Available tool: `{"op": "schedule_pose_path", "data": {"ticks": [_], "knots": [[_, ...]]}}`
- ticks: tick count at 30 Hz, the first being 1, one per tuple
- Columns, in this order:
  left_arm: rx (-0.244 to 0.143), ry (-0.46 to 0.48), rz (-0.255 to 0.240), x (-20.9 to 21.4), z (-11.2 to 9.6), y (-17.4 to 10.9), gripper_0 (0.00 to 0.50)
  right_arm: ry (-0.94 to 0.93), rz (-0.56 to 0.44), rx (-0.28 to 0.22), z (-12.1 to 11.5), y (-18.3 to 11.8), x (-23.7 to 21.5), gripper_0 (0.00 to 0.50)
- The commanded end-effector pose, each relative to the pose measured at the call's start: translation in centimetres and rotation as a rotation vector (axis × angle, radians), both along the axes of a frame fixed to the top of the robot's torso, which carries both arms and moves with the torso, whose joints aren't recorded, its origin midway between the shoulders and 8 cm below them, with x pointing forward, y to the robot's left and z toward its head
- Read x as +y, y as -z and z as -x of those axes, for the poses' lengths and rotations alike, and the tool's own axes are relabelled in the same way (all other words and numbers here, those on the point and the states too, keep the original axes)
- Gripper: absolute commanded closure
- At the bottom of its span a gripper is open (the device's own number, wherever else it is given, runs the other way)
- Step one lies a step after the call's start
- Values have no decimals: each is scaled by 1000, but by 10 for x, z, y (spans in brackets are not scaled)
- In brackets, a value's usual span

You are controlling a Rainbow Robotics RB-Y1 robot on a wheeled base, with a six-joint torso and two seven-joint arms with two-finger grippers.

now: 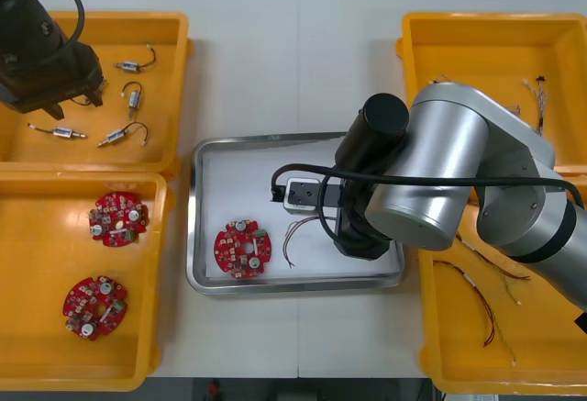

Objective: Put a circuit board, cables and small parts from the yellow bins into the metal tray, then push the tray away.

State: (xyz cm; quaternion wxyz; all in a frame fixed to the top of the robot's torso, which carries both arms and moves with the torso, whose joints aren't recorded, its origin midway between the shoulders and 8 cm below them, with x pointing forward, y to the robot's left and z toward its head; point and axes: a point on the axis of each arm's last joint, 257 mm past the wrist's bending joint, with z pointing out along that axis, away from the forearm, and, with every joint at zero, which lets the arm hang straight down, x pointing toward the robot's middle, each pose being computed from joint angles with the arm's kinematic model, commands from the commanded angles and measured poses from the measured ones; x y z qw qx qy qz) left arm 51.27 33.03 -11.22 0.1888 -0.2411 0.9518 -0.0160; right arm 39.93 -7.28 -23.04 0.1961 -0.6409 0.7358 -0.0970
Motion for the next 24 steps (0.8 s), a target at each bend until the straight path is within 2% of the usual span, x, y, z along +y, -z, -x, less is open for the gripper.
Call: {"op": "schedule_pose_path", "data": {"ticks": [1, 8, 15, 17, 19, 20, 21, 22, 24], "knots": [[-84, -52, 26, 29, -18, -44, 0, -54, 5, -34, -6, 4, 21, 500], [-84, -125, 81, 43, -32, -46, 0, -46, 24, -28, -16, 33, 20, 500], [-93, -183, 132, 56, -44, -35, 0, -32, 19, -28, -20, 39, 26, 500], [-89, -197, 144, 59, -46, -31, 0, -28, 20, -30, -20, 38, 27, 458], [-79, -206, 154, 62, -46, -25, 0, -26, 22, -36, -22, 37, 27, 316], [-75, -211, 158, 63, -46, -22, 0, -24, 23, -40, -23, 36, 26, 141], [-74, -218, 163, 65, -47, -20, 0, -20, 26, -44, -24, 36, 25, 60], [-74, -222, 165, 66, -47, -19, 0, -19, 27, -48, -25, 35, 24, 5], [-69, -235, 174, 69, -48, -14, 0, -17, 23, -54, -28, 32, 24, 0]]}}
